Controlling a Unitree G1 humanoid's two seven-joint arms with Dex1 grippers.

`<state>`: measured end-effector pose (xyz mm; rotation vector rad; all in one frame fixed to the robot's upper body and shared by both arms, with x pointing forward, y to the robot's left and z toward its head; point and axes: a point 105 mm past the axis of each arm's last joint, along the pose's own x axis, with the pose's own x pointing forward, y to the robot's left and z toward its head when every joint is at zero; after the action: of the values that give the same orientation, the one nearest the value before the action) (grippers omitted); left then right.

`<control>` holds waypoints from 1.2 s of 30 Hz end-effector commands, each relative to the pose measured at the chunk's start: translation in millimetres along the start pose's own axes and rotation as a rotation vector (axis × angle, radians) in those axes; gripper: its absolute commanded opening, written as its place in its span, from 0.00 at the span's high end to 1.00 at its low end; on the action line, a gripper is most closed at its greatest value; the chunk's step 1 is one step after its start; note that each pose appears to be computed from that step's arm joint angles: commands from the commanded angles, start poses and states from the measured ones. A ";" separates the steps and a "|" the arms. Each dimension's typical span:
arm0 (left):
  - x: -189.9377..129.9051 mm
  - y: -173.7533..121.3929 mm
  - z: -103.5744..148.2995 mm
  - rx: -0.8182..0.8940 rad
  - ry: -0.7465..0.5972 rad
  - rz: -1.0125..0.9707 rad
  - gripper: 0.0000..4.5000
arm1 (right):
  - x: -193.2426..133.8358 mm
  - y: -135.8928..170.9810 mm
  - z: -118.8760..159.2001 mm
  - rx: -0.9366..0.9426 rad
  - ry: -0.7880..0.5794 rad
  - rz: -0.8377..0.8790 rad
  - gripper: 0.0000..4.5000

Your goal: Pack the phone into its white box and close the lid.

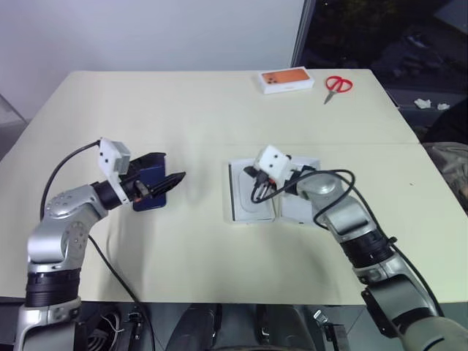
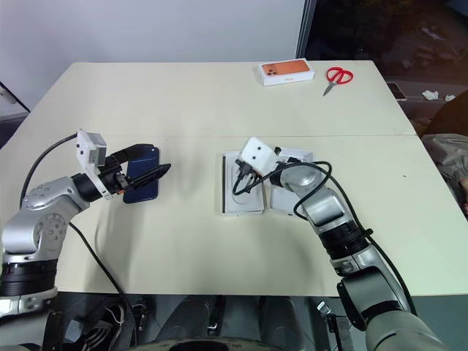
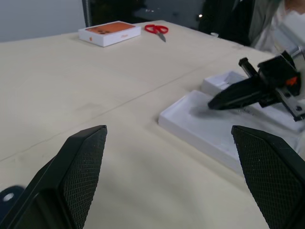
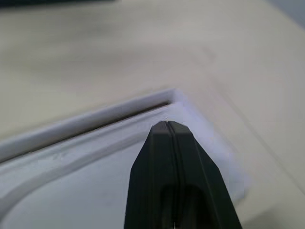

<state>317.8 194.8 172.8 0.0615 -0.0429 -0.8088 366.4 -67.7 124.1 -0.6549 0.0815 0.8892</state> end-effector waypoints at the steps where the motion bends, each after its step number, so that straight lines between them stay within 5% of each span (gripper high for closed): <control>1: -2.4 0.0 12.2 0.059 -0.034 0.001 0.02 | -4.8 -6.0 1.8 -0.117 0.012 -0.009 1.00; 12: 3.6 -5.3 18.8 0.084 -0.058 -0.009 0.02 | 12.3 26.6 -12.7 -0.226 0.062 0.093 1.00; 21: 9.7 -11.2 23.9 0.099 -0.068 -0.019 0.02 | 34.5 31.2 3.8 -0.182 0.021 0.075 1.00; 28: 6.6 -8.3 22.2 0.102 -0.060 0.006 0.02 | 23.1 14.9 -9.0 -0.174 0.072 0.048 1.00; 36: 6.6 -5.7 20.8 0.103 -0.062 0.026 0.02 | 20.0 12.5 52.2 0.081 -0.142 0.075 1.00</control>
<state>318.6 184.6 180.2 0.1020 -0.0896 -0.7877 362.7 -29.1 121.6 -0.5738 0.1090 0.9769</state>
